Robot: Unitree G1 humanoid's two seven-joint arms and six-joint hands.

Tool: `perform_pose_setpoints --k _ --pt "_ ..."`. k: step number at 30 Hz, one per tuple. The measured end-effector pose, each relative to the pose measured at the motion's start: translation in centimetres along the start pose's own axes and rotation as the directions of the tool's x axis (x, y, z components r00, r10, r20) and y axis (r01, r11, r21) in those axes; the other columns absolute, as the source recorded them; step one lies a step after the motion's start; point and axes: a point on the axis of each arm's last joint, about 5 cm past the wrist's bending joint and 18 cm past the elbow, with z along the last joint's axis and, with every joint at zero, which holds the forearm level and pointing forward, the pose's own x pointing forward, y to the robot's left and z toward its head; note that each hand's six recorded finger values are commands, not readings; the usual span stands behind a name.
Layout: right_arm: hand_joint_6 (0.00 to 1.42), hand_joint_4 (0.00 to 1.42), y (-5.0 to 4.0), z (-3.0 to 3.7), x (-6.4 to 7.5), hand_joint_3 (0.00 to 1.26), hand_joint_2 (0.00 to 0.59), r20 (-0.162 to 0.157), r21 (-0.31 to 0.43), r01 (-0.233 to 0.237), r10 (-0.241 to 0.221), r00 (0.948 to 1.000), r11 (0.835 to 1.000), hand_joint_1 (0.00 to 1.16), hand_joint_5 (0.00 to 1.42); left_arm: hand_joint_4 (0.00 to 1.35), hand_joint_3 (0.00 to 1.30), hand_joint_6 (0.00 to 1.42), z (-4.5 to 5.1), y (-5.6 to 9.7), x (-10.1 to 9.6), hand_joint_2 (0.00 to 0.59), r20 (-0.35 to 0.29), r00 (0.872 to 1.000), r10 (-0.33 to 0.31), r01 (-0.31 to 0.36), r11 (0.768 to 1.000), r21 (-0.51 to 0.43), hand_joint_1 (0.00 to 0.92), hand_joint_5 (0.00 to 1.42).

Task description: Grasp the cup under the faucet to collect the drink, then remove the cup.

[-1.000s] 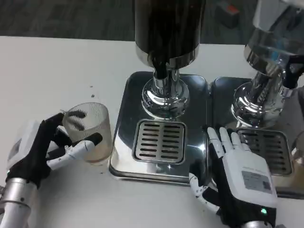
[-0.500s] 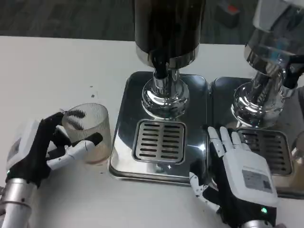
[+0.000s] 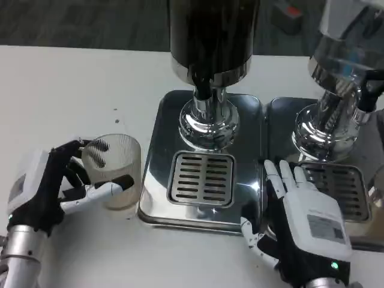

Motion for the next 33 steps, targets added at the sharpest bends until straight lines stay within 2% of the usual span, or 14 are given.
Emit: perform_pose_setpoints --k 13,18,24,28,33 --pt "0.1 0.0 0.0 0.03 0.1 0.06 0.511 -0.001 0.002 0.006 -0.006 1.0 1.0 0.46 0.0 0.65 0.56 0.94 0.22 -0.2 0.2 0.02 0.013 1.0 0.022 -0.022 1.0 -0.009 0.683 0.84" --pt "0.1 0.0 0.0 0.03 0.1 0.06 0.511 -0.001 0.002 0.006 -0.006 1.0 1.0 0.46 0.0 0.65 0.56 0.94 1.16 0.1 0.9 0.017 0.11 0.992 0.058 -0.053 0.997 -0.048 0.688 0.84" --pt "0.1 0.0 0.0 0.04 0.1 0.06 0.511 -0.001 0.003 0.007 -0.007 1.0 1.0 0.46 0.0 0.65 0.56 0.94 1.8 0.4 1.5 0.016 0.166 0.982 0.085 -0.075 0.995 -0.066 0.692 0.84" --pt "0.1 0.0 0.0 0.08 0.1 0.06 0.511 -0.003 0.005 0.012 -0.012 0.9999 1.0 0.46 0.0 0.65 0.56 0.94 2.38 0.3 2.4 0.015 0.202 0.977 0.07 -0.06 0.997 -0.054 0.693 0.84" --pt "0.09 0.0 -0.03 0.09 0.2 0.06 0.511 -0.006 0.006 0.02 -0.02 0.9998 1.0 0.46 0.0 0.65 0.56 0.94 3.49 -0.7 3.8 0.012 0.262 0.964 -0.041 0.037 0.999 0.018 0.688 0.83"
